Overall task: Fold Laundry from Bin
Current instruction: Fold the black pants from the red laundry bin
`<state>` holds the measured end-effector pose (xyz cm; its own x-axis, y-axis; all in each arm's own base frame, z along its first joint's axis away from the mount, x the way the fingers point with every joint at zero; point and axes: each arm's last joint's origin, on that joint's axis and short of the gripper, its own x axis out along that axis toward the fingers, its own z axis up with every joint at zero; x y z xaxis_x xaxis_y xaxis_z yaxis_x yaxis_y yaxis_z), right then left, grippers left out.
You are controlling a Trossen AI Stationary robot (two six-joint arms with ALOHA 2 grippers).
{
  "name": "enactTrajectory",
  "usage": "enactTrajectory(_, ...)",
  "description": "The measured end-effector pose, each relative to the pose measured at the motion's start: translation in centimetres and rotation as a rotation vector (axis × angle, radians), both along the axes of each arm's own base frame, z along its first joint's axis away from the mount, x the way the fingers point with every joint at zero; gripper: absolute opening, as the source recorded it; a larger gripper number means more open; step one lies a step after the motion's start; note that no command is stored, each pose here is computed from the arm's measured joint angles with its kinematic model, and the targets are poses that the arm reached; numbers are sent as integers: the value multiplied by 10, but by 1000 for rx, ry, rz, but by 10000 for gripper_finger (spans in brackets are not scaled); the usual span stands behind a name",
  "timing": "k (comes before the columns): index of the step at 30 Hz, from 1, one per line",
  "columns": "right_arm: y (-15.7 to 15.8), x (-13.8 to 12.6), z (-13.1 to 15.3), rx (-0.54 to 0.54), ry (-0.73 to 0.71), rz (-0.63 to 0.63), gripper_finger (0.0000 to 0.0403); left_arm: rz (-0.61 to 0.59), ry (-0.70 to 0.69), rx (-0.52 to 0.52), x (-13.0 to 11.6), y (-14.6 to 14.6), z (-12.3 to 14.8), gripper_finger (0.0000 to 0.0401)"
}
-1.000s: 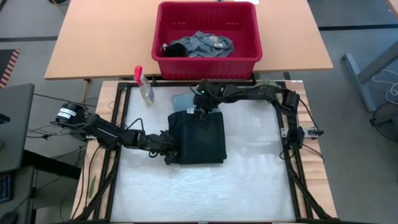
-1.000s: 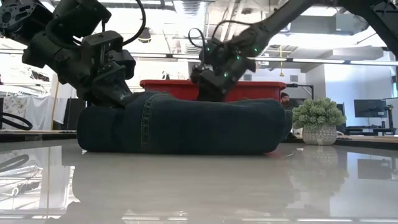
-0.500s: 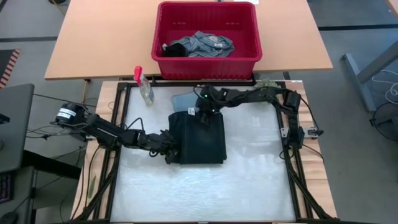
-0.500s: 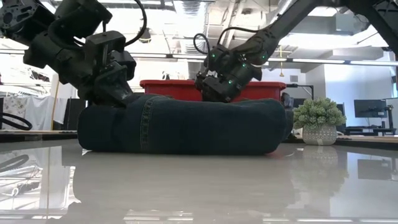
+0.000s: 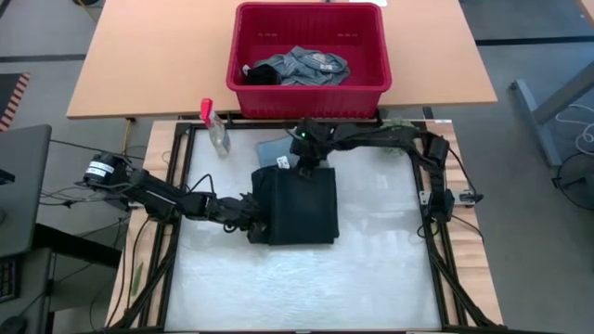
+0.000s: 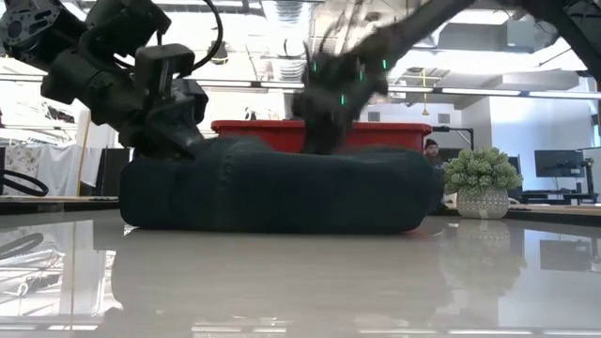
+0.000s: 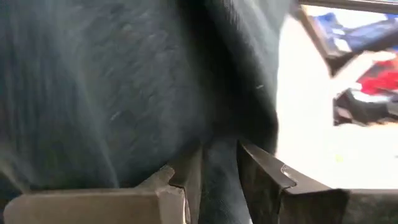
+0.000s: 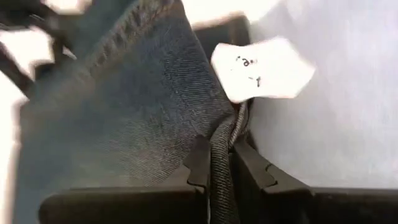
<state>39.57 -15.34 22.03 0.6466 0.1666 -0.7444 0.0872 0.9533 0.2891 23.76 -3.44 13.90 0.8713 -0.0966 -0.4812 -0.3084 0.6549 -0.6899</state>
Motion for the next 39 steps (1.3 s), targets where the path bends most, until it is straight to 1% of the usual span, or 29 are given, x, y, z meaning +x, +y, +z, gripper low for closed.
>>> enactTrajectory(4,9,5,60,-69,-65,74,62,-100,-105,-69,3,-4,12,86)
enactTrajectory(7,14,4,101,-119,-110,98,62,-130,-202,-82,3,-6,26,86)
enactTrajectory(12,14,-1,159,-259,-217,71,62,-150,-382,-57,-8,-7,60,86)
enactTrajectory(14,11,-3,177,-311,-273,61,62,-137,-470,-34,-17,-4,78,86)
enactTrajectory(17,2,-8,195,-408,-329,29,62,-89,-583,42,-34,0,102,86)
enactTrajectory(18,-3,-9,197,-432,-336,15,62,-66,-610,70,-40,2,108,85)
enactTrajectory(19,-8,-12,196,-433,-329,1,62,-37,-626,97,-46,4,113,83)
enactTrajectory(20,-14,-12,191,-408,-312,-6,62,-4,-632,121,-52,6,117,81)
enactTrajectory(21,-20,-11,183,-358,-291,-10,62,28,-635,141,-58,8,121,78)
enactTrajectory(24,-31,-13,155,-150,-194,28,62,81,-652,174,-73,12,129,68)
enactTrajectory(25,-30,-10,147,-106,-179,56,62,86,-669,186,-78,13,132,64)
enactTrajectory(27,-24,-12,142,-53,-141,110,62,87,-699,220,-87,15,137,58)
enactTrajectory(29,-12,-12,141,-32,-112,160,62,108,-710,258,-95,17,141,53)
enactTrajectory(30,-7,-9,141,-35,-114,174,62,132,-692,277,-99,18,140,50)
enactTrajectory(32,1,-6,143,-39,-125,192,62,232,-608,310,-104,22,134,46)
enactTrajectory(36,14,-1,147,-69,-140,196,62,553,-309,322,-113,32,107,37)
enactTrajectory(37,16,0,147,-77,-133,194,62,602,-236,324,-114,34,99,35)
enactTrajectory(39,20,1,146,-91,-124,192,62,630,-136,332,-114,34,87,31)
